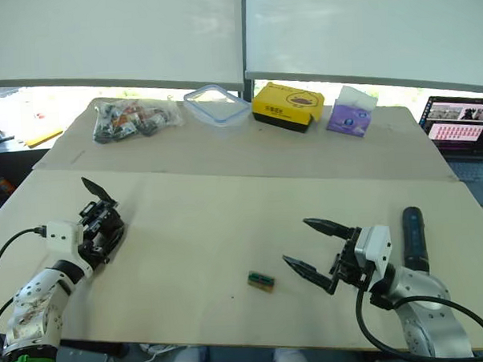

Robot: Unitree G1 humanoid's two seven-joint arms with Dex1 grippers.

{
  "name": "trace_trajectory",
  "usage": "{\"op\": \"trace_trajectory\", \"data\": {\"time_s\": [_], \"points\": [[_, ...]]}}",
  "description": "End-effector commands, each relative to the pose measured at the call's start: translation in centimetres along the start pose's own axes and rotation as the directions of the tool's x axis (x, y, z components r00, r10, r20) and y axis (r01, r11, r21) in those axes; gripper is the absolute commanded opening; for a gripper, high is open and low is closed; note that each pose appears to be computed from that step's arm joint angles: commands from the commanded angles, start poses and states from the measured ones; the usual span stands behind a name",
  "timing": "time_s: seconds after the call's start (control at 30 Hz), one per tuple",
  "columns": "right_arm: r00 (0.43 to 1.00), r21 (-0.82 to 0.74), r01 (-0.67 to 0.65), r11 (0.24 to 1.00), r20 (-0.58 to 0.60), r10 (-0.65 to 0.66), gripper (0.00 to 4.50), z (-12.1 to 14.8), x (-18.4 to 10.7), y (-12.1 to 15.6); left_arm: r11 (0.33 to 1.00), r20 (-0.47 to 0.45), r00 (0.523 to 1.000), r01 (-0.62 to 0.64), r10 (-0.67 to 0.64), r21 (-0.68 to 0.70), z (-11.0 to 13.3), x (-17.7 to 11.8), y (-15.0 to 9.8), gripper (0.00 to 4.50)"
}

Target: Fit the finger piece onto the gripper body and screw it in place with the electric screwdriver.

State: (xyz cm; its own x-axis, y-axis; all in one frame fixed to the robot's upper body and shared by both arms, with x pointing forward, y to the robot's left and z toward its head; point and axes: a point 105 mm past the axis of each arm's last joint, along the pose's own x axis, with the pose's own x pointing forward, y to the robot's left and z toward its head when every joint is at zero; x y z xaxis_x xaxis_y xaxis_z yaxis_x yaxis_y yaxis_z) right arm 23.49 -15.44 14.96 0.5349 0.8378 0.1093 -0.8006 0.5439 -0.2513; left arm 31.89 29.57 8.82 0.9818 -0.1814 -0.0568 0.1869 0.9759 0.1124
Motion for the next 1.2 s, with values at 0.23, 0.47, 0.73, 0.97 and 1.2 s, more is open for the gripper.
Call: {"op": "trace_trajectory", "data": {"time_s": [0.23,0.47,0.73,0.97,1.2], "points": [[0.998,-0.054,-0.01,0.998,-0.055,0.007,4.5,0.5,-2.0,-0.4,0.939,0.159,0.925,0.333,-0.344,0.09,6.3,3.3,-12.8,2.28],[0.996,-0.077,0.025,0.997,-0.084,-0.032,4.5,0.6,-3.2,-0.6,0.862,0.113,0.855,0.497,-0.507,0.106,4.7,4.0,-19.8,2.28],[0.994,-0.084,0.048,0.995,-0.092,-0.055,4.5,0.7,-3.5,-0.3,0.781,0.017,0.786,0.611,-0.618,0.126,2.6,4.6,-23.8,2.28],[0.992,-0.087,0.07,0.994,-0.097,-0.079,4.5,0.8,-3.8,-0.2,0.767,0.01,0.768,0.638,-0.64,0.067,2.1,3.8,-23.7,2.78],[0.991,-0.082,0.077,0.994,-0.101,-0.085,4.5,0.8,-4.0,0.0,0.74,-0.041,0.741,0.672,-0.671,0.04,1.6,2.8,-21.3,4.46]]}}
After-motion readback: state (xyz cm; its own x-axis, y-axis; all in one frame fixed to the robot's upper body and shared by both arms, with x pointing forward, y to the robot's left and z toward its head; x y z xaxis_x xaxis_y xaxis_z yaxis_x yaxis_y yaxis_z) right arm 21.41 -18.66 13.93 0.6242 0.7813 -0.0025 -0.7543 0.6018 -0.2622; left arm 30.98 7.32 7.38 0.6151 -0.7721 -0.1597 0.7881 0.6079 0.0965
